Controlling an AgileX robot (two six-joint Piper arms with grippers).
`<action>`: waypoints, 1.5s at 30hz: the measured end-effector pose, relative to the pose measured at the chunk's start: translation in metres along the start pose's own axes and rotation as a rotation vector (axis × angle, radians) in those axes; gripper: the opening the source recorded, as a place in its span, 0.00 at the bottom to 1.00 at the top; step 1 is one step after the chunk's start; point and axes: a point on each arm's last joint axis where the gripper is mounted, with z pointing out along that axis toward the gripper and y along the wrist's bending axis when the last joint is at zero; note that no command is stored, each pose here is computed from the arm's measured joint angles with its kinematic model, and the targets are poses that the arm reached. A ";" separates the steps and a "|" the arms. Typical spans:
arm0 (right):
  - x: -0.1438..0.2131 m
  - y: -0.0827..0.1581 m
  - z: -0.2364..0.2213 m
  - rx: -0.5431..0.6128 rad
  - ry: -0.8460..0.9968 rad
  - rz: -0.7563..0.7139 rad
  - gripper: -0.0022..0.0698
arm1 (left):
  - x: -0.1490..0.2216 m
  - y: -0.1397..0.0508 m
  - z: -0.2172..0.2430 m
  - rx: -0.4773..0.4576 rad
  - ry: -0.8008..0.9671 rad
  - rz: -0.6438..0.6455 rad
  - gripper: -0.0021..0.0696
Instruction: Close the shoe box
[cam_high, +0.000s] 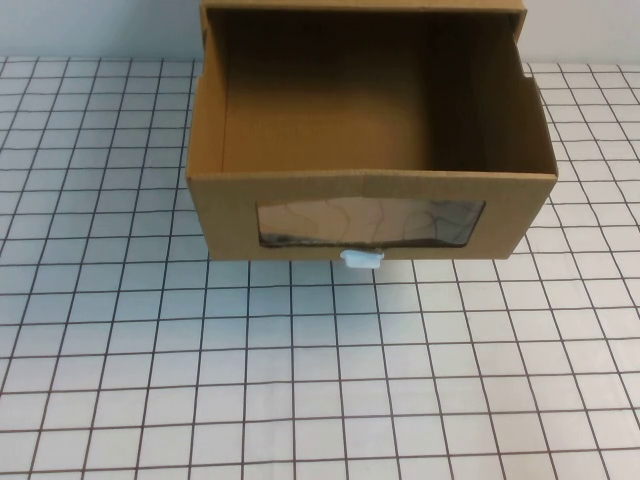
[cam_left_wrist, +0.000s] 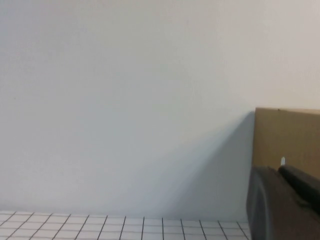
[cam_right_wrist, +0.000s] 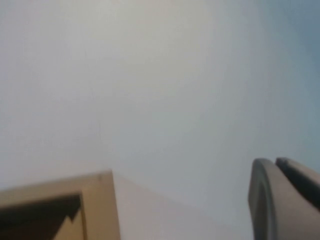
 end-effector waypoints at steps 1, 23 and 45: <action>-0.004 0.000 0.000 -0.003 -0.047 0.000 0.01 | -0.001 0.000 0.000 -0.001 -0.016 -0.006 0.02; -0.076 0.006 -0.010 -0.074 -0.604 0.118 0.01 | -0.053 0.007 -0.008 -0.046 -0.473 -0.183 0.02; -0.240 0.035 0.081 -0.131 -0.246 0.582 0.01 | -0.245 -0.014 0.083 0.100 -0.200 -0.323 0.02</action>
